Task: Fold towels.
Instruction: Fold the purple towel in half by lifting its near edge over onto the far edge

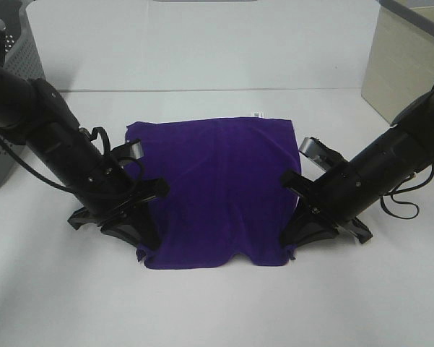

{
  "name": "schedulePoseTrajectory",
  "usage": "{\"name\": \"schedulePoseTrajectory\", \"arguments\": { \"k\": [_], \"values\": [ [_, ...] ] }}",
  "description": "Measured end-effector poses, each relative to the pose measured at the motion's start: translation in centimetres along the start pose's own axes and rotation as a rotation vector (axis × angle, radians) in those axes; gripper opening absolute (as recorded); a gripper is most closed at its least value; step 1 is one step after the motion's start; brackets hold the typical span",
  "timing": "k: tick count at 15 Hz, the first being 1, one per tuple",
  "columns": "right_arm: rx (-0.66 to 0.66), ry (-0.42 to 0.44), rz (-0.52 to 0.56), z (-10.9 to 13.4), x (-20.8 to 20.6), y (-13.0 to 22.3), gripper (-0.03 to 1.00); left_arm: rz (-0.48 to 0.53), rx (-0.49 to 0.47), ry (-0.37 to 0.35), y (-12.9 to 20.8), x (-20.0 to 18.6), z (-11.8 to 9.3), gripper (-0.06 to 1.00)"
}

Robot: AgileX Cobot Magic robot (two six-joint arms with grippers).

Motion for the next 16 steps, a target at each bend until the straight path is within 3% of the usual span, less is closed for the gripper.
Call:
{"name": "schedulePoseTrajectory", "arguments": {
  "k": [3, 9, 12, 16],
  "values": [
    [0.0, -0.001, 0.001, 0.0, 0.0, 0.0, 0.02, 0.005, 0.011, 0.001, 0.1, 0.0, 0.0, 0.0],
    [-0.056, 0.045, -0.013, 0.7, -1.8, 0.2, 0.02, 0.019, 0.155, -0.071, 1.1, -2.6, -0.4, 0.0],
    [-0.119, 0.044, -0.073, 2.8, -4.6, 0.1, 0.02, -0.039, 0.205, -0.064, 1.3, -5.1, -2.0, 0.0],
    [-0.192, 0.063, -0.183, 4.6, -7.5, -3.2, 0.02, -0.135, 0.248, -0.061, -0.8, -7.4, -3.3, 0.0]
  ]
}}
Point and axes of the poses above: a point on each arm's last joint axis where the gripper is mounted, x pointing out along that axis toward the gripper, z along the wrist's bending axis when the last joint is at zero, y = z × x, the point moved 5 cm from there along x, pointing out along that axis toward the gripper, and after that the axes turned 7 degrees about -x, right-handed, at the moved point
